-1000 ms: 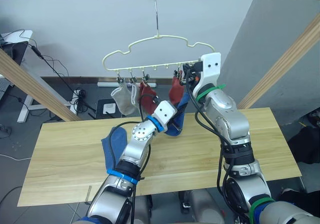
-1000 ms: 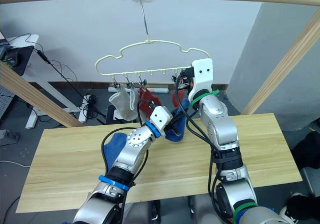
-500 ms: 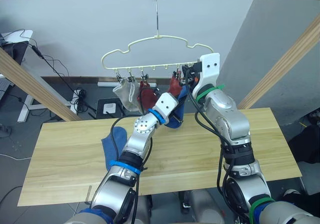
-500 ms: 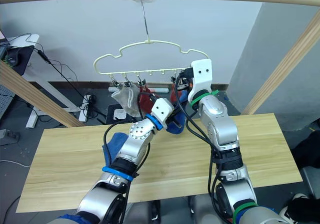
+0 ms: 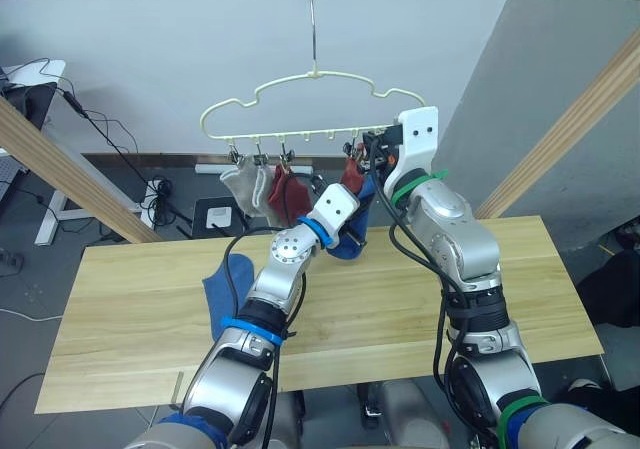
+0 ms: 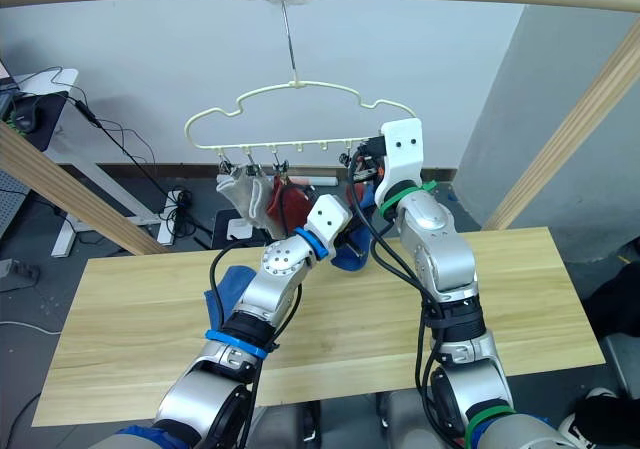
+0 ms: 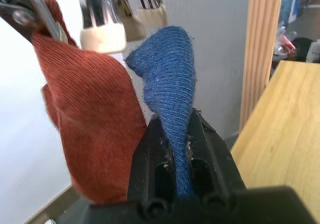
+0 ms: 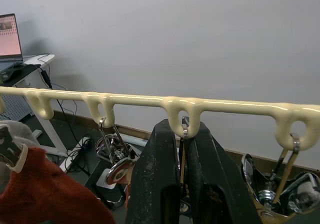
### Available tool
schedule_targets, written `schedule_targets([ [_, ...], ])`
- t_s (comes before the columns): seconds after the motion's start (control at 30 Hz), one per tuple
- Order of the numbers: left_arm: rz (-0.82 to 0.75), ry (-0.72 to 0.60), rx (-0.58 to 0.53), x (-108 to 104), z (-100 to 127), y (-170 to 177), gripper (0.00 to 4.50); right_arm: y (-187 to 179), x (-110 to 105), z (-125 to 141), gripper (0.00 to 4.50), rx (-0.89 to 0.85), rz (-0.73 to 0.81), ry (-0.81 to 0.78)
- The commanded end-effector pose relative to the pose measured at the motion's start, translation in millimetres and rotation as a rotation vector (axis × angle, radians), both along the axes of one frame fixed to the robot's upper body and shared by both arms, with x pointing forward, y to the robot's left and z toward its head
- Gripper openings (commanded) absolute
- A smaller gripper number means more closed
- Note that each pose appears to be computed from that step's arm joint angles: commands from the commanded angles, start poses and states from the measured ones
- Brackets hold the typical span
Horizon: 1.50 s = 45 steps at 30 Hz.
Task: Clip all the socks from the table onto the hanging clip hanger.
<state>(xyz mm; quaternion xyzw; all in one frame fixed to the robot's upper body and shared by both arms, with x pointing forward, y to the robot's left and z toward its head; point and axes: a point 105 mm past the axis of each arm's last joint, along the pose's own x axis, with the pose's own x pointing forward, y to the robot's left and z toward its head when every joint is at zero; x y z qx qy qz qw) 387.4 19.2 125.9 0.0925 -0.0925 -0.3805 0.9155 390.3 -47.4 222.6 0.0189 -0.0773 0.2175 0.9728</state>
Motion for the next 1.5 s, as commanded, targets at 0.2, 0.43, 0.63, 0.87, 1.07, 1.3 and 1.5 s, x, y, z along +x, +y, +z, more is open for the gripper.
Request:
schedule_targets([
  [0.2,0.009,-0.081,-0.055,2.1,28.3,-2.8,0.01,0.5,-4.7,6.8,0.0,0.014,0.012,-0.023],
  [0.43,0.017,-0.095,-0.077,2.3,33.0,-1.2,0.01,1.0,-4.6,5.6,0.0,0.009,0.015,-0.019],
  [0.63,0.015,-0.098,-0.085,1.3,34.0,-2.3,0.01,2.5,-6.5,5.7,0.0,0.027,0.028,-0.016],
  [0.87,0.009,-0.095,-0.109,-0.4,35.2,-2.8,0.0,3.1,-15.0,6.6,2.76,0.043,0.039,-0.01],
  [1.07,-0.045,-0.048,-0.143,-7.3,33.8,-1.7,1.03,1.7,-39.2,8.1,3.07,-0.004,0.071,-0.042],
  [1.3,-0.172,-0.007,-0.157,-27.1,41.3,7.7,3.11,-8.8,-63.7,19.4,3.07,-0.066,0.063,-0.131],
  [1.5,-0.221,0.003,-0.123,-37.0,53.5,27.6,3.11,-26.1,-60.0,21.8,3.07,-0.06,-0.049,-0.158],
])
